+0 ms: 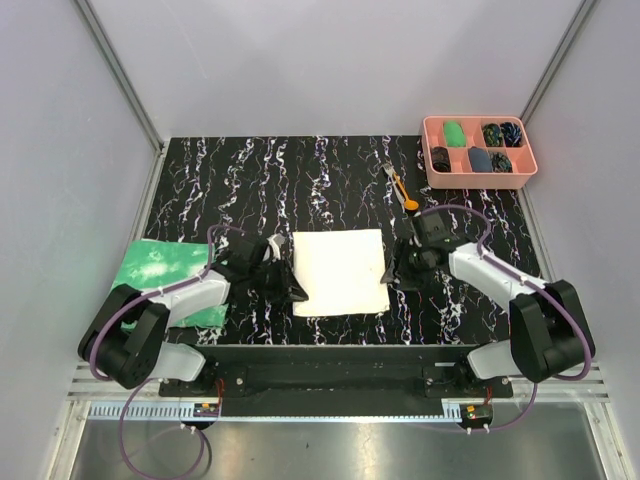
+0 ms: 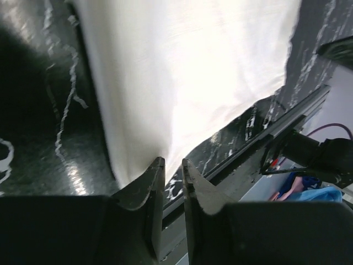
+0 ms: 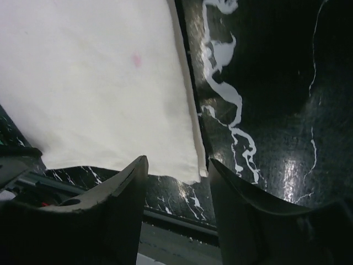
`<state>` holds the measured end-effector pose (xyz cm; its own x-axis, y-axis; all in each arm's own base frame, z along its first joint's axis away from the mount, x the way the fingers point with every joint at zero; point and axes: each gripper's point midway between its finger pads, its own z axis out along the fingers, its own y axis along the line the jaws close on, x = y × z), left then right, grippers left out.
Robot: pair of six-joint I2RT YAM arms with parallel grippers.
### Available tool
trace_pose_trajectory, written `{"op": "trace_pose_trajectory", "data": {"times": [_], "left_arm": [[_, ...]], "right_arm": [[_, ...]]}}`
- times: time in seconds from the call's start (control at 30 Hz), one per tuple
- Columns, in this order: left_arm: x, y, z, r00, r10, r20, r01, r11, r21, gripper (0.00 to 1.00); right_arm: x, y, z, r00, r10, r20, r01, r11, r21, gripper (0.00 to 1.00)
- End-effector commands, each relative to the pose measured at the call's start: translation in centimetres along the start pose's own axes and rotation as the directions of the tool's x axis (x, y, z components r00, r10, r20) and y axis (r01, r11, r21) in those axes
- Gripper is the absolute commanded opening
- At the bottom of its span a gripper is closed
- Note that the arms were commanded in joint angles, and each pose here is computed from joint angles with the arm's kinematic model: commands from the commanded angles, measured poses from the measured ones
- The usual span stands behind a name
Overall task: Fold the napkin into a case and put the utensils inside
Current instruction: Move the square-folded napkin to the center of the board, then pick up the top corner of the square-folded napkin from the center of the board.
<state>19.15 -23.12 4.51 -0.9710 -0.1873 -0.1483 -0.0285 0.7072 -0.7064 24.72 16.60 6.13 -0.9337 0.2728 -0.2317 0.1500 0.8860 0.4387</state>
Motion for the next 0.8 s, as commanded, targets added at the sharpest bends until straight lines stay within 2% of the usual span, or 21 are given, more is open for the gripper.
{"op": "trace_pose_trajectory", "data": {"times": [0.0,0.13,0.23,0.63,0.77], "left_arm": [[-1.7,-3.0,-0.3,0.999,0.033,0.034,-0.035,0.997,0.064,0.20],[-0.2,-1.2,0.7,1.000,0.023,-0.008,-0.022,0.999,0.025,0.17],[1.0,0.2,1.1,1.000,0.005,-0.031,-0.005,1.000,0.003,0.15],[2.4,1.3,0.5,0.999,-0.011,-0.030,0.011,1.000,-0.003,0.15],[2.6,1.5,0.5,0.999,-0.015,-0.033,0.015,1.000,-0.007,0.15]], "right_arm": [[1.5,0.1,0.5,0.995,0.092,-0.037,-0.093,0.995,-0.042,0.55],[2.6,0.1,1.3,0.992,0.106,-0.073,-0.111,0.991,-0.074,0.44],[3.2,-0.1,1.7,0.989,0.121,-0.091,-0.128,0.989,-0.079,0.40],[5.1,-1.0,1.7,0.985,0.130,-0.114,-0.141,0.986,-0.090,0.38],[5.2,-0.8,1.4,0.985,0.134,-0.111,-0.146,0.984,-0.106,0.30]]}}
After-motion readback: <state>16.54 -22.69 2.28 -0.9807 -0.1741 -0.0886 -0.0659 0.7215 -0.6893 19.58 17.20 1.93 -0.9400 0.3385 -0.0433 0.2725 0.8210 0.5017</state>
